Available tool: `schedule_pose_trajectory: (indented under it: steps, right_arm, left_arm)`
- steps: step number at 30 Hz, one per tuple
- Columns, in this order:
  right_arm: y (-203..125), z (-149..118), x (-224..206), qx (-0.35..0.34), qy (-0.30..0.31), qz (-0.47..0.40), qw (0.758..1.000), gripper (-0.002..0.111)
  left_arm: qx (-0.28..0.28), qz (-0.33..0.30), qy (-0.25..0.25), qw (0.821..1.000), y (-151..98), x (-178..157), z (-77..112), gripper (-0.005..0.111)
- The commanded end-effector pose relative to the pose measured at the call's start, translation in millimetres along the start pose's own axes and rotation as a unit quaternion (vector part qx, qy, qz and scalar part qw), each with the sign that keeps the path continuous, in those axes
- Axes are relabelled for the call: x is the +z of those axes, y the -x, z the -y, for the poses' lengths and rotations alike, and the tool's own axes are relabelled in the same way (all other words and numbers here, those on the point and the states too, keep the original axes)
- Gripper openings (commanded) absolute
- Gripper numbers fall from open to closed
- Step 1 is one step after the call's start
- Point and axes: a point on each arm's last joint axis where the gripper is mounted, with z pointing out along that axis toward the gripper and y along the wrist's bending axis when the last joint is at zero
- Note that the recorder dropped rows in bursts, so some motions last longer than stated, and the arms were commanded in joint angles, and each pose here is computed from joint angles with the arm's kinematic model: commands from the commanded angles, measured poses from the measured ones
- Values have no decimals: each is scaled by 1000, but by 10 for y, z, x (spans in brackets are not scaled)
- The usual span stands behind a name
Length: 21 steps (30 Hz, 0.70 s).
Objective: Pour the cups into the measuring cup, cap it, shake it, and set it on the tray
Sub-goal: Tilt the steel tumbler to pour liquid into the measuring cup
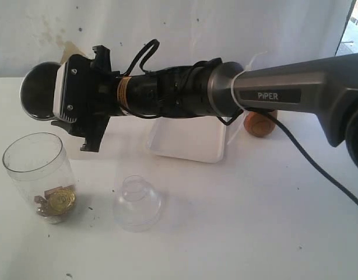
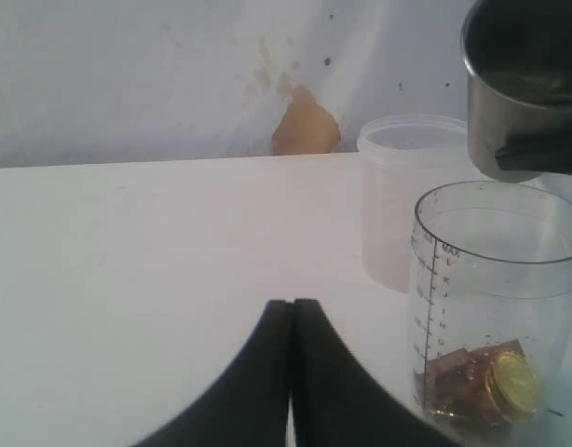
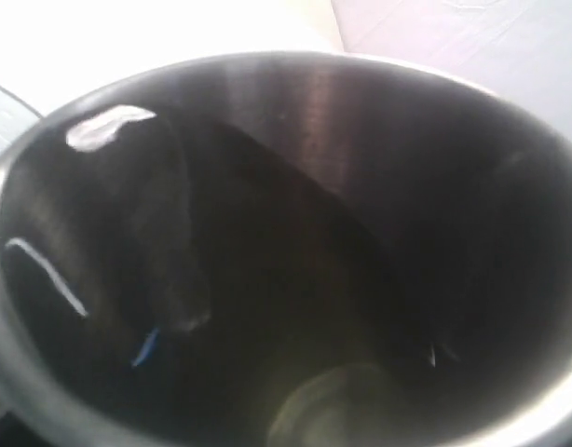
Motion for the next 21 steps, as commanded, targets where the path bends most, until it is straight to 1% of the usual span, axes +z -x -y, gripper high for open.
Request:
schedule_pose_trajectory:
  steps: [1, 7, 10, 12, 14, 21]
  right_arm:
    - [116, 104, -36, -6, -16, 24, 1000, 0]
    - [125, 96, -21, -7, -18, 14, 1000, 0]
    - [159, 103, 10, -10, -27, -8, 1000, 0]
    - [198, 119, 24, -18, -32, -11, 999, 0]
    - [209, 130, 24, -41, -33, -10, 999, 0]
    - [209, 130, 24, -62, -33, -10, 997, 0]
  left_arm:
    - [-3, 5, -1, 1000, 7, -4, 1, 0]
    - [-3, 5, -1, 1000, 7, -4, 1, 0]
    - [-3, 5, -1, 1000, 7, -4, 1, 0]
    - [-3, 5, -1, 1000, 7, -4, 1, 0]
    - [-3, 5, -1, 1000, 7, -4, 1, 0]
    - [-3, 5, -1, 1000, 7, -4, 1, 0]
